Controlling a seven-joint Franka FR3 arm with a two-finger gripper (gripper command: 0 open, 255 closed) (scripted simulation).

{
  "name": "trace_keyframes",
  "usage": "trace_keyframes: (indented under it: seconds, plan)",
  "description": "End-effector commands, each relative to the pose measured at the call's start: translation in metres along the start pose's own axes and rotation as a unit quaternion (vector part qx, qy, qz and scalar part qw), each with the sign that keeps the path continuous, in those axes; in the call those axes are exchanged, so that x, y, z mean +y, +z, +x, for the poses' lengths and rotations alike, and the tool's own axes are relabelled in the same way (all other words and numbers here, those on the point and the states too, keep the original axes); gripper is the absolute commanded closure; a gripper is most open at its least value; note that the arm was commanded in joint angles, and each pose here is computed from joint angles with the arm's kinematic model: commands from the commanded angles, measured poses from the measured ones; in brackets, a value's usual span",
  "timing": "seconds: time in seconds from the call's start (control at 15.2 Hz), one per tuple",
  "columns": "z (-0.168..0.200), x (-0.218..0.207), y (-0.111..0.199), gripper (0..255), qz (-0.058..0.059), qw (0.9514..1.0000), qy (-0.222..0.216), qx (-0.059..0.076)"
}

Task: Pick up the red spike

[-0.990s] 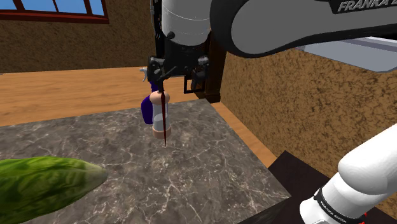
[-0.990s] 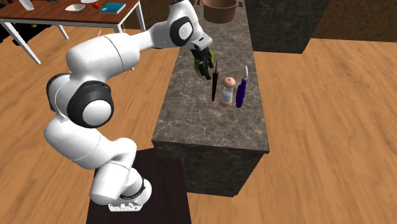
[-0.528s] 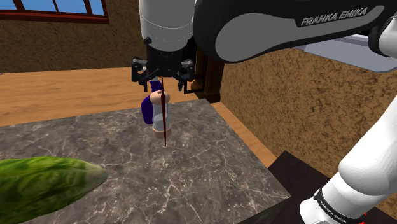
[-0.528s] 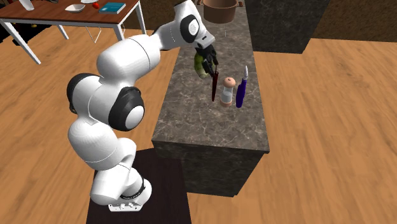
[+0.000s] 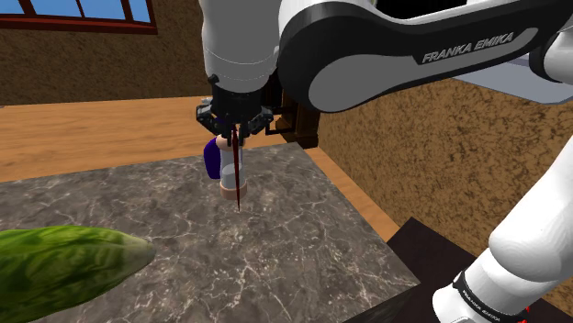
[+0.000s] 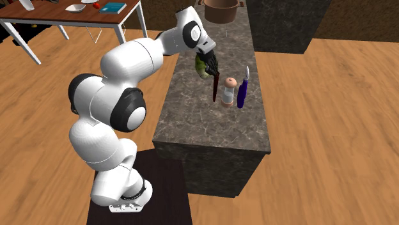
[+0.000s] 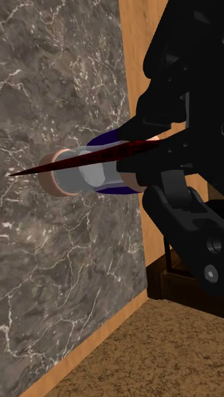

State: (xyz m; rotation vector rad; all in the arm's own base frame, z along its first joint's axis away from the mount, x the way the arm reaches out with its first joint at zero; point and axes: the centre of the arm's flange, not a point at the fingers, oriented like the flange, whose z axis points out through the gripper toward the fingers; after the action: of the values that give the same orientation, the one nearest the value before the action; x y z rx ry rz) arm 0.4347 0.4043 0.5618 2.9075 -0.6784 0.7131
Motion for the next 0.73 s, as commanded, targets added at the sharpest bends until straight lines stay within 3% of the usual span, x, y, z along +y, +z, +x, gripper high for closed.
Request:
trace_keyframes:
  seconds: [0.0,0.4,0.66]
  plan:
    - [0.0,0.0,0.0,255,0.0,1.0,0.0,0.0]
    - [0.0,0.0,0.0,255,0.0,1.0,0.0,0.0]
    - [0.009,0.0,-0.019,255,0.0,1.0,0.0,0.0]
